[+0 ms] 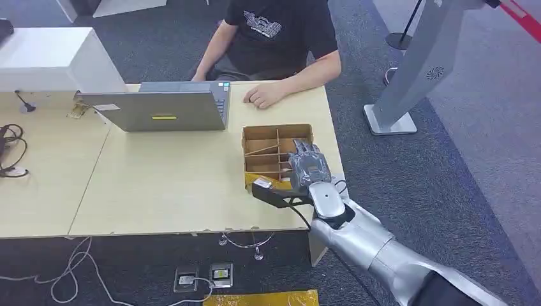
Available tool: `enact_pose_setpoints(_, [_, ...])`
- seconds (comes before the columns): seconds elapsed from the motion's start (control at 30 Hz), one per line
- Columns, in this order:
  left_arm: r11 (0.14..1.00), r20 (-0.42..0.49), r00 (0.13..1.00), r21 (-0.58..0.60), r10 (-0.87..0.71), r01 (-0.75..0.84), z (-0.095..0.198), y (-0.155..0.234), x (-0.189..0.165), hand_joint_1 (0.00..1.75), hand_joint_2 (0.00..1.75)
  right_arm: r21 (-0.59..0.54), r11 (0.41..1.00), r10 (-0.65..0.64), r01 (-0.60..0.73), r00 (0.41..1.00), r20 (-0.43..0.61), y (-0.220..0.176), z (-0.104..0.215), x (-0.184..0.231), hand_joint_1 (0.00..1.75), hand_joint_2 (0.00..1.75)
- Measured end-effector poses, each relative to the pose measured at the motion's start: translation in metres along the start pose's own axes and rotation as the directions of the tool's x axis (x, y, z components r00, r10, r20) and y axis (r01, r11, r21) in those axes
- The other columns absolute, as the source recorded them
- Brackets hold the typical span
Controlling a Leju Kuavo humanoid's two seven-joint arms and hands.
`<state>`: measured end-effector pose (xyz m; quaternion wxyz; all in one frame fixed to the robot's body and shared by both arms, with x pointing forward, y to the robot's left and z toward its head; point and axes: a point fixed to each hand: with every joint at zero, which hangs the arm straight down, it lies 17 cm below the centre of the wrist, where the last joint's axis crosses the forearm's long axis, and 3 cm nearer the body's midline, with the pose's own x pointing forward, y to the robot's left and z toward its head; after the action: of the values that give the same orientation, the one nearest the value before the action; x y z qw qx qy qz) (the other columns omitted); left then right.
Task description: Pass the card to the sensor for recognition and then transmit it.
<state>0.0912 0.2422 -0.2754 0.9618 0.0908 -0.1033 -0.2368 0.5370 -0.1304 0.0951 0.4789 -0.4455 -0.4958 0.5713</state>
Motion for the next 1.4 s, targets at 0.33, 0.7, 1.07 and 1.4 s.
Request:
enact_pose_setpoints(0.33, [1.000,0.001,1.000,0.001,0.000,0.000,0.000,0.000,0.000,0.00,0.00,0.002,1.000,0.028,-0.028,0.999,-0.032,0.000,-0.001,-0.011,1.75,1.75])
enact_pose_setpoints(0.7, [1.000,0.006,1.000,-0.003,-0.014,0.014,0.000,0.000,0.000,0.00,0.00,0.011,0.999,0.041,-0.040,0.997,-0.066,0.000,-0.002,-0.026,1.75,1.75])
enact_pose_setpoints(1.07, [0.999,0.034,0.999,0.000,-0.034,0.034,0.000,0.001,0.004,0.00,0.00,-0.262,0.965,0.025,-0.031,0.999,-0.026,-0.090,-0.005,-0.011,1.75,1.75])
enact_pose_setpoints(1.4, [0.998,0.064,0.996,0.003,-0.067,0.067,0.000,0.001,0.008,0.00,0.00,-0.483,0.875,-0.031,0.033,0.999,0.011,-0.203,0.004,-0.004,1.75,1.75])
